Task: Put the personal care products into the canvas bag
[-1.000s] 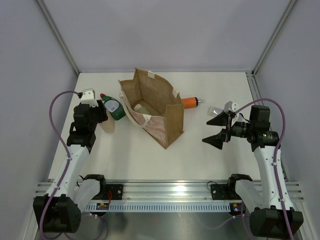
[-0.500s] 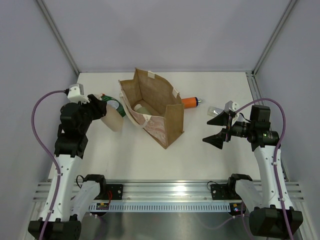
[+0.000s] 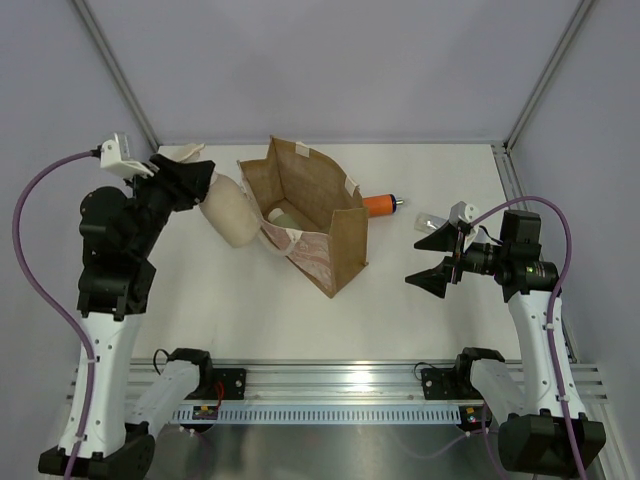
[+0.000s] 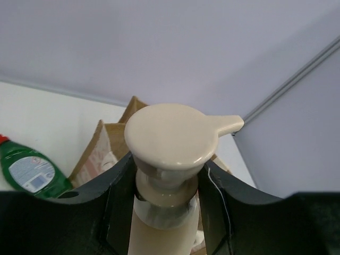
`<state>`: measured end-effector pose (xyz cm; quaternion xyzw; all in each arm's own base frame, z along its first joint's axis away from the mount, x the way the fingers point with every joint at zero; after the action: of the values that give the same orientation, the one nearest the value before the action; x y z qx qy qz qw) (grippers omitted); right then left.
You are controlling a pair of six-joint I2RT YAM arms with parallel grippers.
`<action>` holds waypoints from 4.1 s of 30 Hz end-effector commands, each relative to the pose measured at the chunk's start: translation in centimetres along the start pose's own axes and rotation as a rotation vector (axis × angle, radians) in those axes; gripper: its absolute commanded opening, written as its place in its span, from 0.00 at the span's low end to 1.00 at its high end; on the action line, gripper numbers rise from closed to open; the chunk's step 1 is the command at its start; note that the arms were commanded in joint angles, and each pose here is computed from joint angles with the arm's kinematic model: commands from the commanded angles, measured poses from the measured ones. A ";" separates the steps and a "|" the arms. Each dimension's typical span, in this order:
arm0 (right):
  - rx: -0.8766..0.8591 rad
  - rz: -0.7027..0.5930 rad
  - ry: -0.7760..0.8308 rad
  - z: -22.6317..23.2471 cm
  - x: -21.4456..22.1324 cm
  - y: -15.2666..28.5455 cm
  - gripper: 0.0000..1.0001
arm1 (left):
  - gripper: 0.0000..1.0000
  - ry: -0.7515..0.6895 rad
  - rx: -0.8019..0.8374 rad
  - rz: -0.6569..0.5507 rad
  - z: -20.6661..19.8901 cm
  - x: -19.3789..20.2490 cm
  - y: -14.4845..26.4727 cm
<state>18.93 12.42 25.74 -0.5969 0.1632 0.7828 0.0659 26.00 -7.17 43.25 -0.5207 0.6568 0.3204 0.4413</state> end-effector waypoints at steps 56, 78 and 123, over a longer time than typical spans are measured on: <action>0.661 0.797 0.029 -20.8 7.2 6.3 0.99 | 0.99 -0.328 0.226 0.373 -6.8 12.8 -9.6; 0.551 1.057 -0.031 -30.9 14.2 -0.5 0.95 | 0.99 -0.242 -0.081 0.269 4.7 15.8 8.6; 0.006 0.095 0.190 -4.3 -23.6 -19.1 0.08 | 0.99 -0.030 -0.178 0.439 5.6 20.7 9.3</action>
<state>33.19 26.53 44.31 -0.6634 0.2320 0.7114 0.0040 16.47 -8.72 19.75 -0.3708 0.7288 0.4765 0.3229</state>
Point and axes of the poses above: each gripper's point midway between its finger pads, its own y axis back along the fingers, its own z axis along the line the jaws close on, x = y × z, the point moved 2 cm from there along y, back along the fingers, and after that the axes turned 7 degrees about -y, right-handed, at the moved point
